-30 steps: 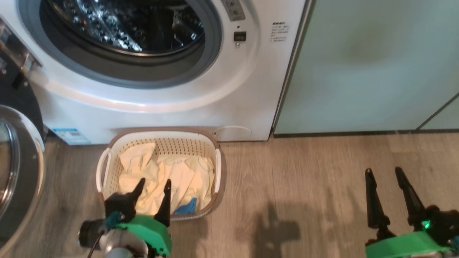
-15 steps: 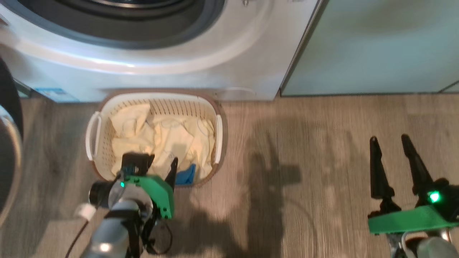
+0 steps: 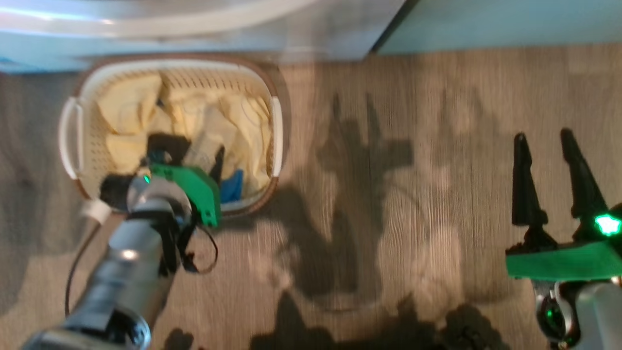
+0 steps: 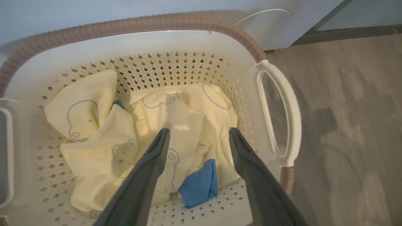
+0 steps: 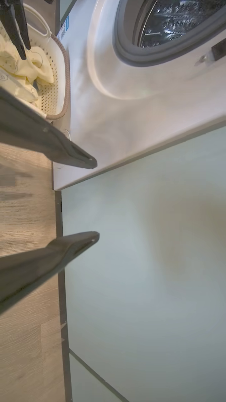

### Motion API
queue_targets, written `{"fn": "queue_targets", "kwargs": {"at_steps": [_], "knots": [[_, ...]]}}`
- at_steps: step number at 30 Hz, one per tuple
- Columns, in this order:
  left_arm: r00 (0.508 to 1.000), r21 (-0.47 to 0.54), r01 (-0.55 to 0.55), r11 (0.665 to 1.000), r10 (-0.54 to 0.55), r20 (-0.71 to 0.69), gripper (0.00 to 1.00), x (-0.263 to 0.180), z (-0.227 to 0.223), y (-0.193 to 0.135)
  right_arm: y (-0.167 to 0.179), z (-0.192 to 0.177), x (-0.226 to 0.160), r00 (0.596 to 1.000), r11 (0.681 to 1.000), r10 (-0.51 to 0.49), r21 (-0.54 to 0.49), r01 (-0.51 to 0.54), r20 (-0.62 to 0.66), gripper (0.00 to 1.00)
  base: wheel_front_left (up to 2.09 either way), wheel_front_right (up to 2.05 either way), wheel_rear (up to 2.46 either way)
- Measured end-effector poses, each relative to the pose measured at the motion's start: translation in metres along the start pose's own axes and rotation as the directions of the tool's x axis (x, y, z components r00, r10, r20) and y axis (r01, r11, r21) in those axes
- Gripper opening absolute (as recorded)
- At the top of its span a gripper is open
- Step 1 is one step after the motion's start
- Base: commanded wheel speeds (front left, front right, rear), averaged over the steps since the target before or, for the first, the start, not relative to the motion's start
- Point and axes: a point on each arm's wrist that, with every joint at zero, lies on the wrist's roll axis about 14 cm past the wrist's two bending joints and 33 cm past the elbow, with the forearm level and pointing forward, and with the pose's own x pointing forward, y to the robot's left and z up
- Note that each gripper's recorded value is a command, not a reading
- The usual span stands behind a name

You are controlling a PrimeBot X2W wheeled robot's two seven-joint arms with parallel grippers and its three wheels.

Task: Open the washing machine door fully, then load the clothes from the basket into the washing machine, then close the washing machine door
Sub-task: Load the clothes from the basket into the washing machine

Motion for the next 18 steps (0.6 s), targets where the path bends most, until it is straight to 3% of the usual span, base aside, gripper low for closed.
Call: {"fn": "queue_targets", "kwargs": {"at_steps": [18], "knots": [[0.983, -0.073, -0.082, 0.994, 0.069, -0.168, 1.00, 0.092, -0.067, 0.057, -0.023, -0.060, 0.032, 0.994, 0.998, -0.036, 0.038, 0.040, -0.100, 1.00, 0.00, 0.00, 0.00]]}}
